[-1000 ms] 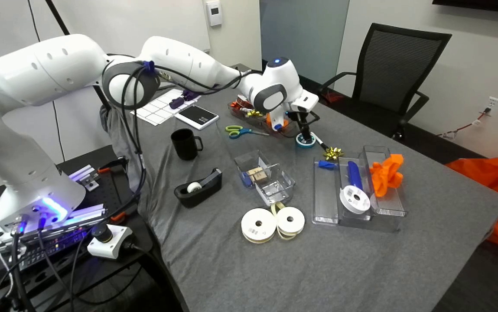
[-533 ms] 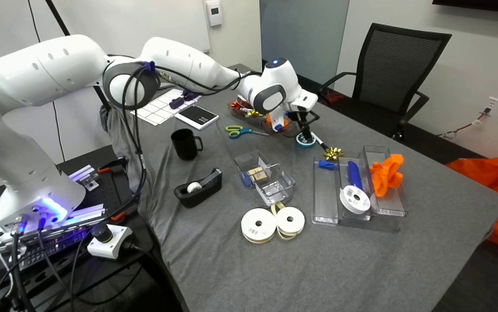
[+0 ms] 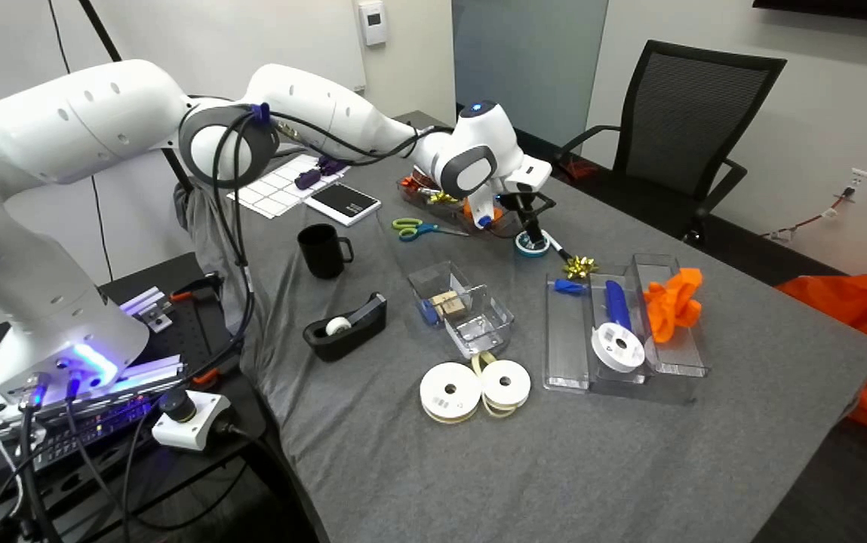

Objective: Put the white and blue object in the clear container on the left.

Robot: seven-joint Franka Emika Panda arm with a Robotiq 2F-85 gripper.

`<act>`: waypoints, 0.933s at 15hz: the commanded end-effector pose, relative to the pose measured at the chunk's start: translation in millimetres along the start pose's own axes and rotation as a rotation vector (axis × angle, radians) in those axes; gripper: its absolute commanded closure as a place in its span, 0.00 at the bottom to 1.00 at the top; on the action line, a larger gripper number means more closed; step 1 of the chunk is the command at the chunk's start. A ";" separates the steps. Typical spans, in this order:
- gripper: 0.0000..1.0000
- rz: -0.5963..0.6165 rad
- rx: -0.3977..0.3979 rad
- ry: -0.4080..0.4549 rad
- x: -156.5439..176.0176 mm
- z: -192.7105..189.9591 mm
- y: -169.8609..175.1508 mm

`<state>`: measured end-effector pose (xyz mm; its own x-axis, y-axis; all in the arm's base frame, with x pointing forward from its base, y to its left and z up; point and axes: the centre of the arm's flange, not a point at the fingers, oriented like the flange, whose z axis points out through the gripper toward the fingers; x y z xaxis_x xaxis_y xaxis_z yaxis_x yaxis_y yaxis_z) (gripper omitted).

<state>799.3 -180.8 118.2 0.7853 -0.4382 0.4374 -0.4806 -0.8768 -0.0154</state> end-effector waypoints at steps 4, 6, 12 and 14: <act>0.00 -0.033 -0.013 0.003 -16.4 -9.5 8.0; 0.00 -0.035 -0.006 -0.001 -16.0 -14.3 10.0; 0.00 -0.059 0.041 -0.030 -15.6 -27.2 20.1; 0.00 -0.066 0.036 -0.032 -16.1 -26.7 23.2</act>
<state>796.6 -187.1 124.0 0.8121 -0.3995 0.4254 -0.4353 -0.9002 -0.0145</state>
